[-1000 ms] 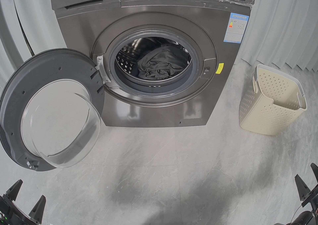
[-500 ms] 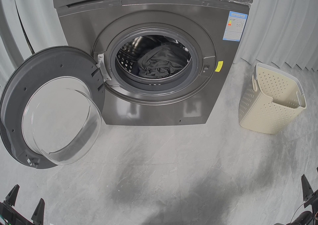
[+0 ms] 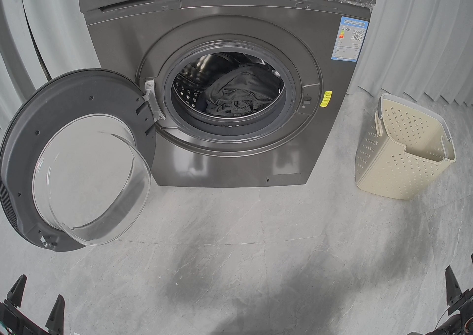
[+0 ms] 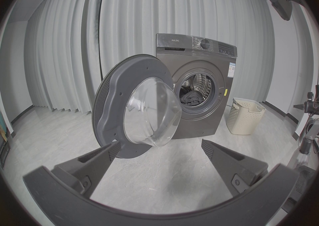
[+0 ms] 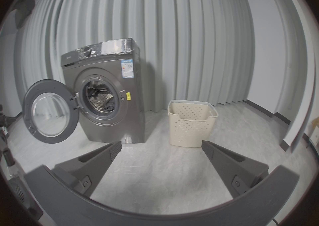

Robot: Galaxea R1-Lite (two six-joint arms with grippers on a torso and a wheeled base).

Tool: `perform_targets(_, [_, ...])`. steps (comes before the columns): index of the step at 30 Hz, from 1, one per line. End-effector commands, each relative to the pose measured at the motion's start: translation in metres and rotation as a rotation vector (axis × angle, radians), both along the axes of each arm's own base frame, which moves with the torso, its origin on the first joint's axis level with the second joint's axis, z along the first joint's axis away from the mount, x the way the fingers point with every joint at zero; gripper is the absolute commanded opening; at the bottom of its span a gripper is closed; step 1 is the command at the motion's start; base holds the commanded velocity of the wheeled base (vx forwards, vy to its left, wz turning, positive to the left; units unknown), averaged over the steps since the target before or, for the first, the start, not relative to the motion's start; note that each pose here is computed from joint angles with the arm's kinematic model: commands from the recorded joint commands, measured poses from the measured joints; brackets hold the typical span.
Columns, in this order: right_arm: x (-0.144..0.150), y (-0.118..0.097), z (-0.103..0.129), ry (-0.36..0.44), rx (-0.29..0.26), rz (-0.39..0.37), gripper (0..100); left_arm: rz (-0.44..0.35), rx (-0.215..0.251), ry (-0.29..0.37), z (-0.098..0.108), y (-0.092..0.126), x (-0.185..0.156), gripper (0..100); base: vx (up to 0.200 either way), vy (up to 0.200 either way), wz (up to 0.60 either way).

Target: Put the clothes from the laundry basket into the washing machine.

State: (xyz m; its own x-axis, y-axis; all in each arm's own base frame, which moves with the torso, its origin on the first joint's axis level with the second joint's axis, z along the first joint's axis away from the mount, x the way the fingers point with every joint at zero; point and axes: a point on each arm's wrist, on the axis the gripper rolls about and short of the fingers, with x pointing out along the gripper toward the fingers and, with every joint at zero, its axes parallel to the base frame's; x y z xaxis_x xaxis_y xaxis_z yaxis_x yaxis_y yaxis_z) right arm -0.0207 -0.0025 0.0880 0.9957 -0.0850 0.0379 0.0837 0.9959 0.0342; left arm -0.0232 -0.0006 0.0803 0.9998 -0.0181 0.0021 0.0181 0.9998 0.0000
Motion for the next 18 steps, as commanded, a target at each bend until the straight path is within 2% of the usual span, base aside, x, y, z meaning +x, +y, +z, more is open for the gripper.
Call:
perform_targets(1, [-0.0027, 0.0029, -0.0133, 0.06, -0.021, 0.1, 100, 0.001, -0.009, 0.004, -0.0047, 0.0, 0.0003, 100, 0.0, 0.0, 0.0])
perform_targets(7, [-0.0036, 0.0031, -0.012, 0.074, -0.036, 0.107, 100, 0.001, -0.012, 0.004, -0.0047, 0.0, 0.0003, 100, -0.2, 0.0, 0.0])
perform_targets(14, [-0.0034, 0.003, -0.0125, 0.077, -0.028, 0.1, 100, 0.001, -0.005, 0.004, -0.0047, 0.0, 0.0003, 100, 0.0, 0.0, 0.0])
perform_targets(18, [-0.0037, 0.0031, -0.0122, 0.074, -0.031, 0.105, 100, 0.001, -0.005, 0.004, -0.0047, 0.0, 0.0003, 100, 0.0, 0.2, 0.0])
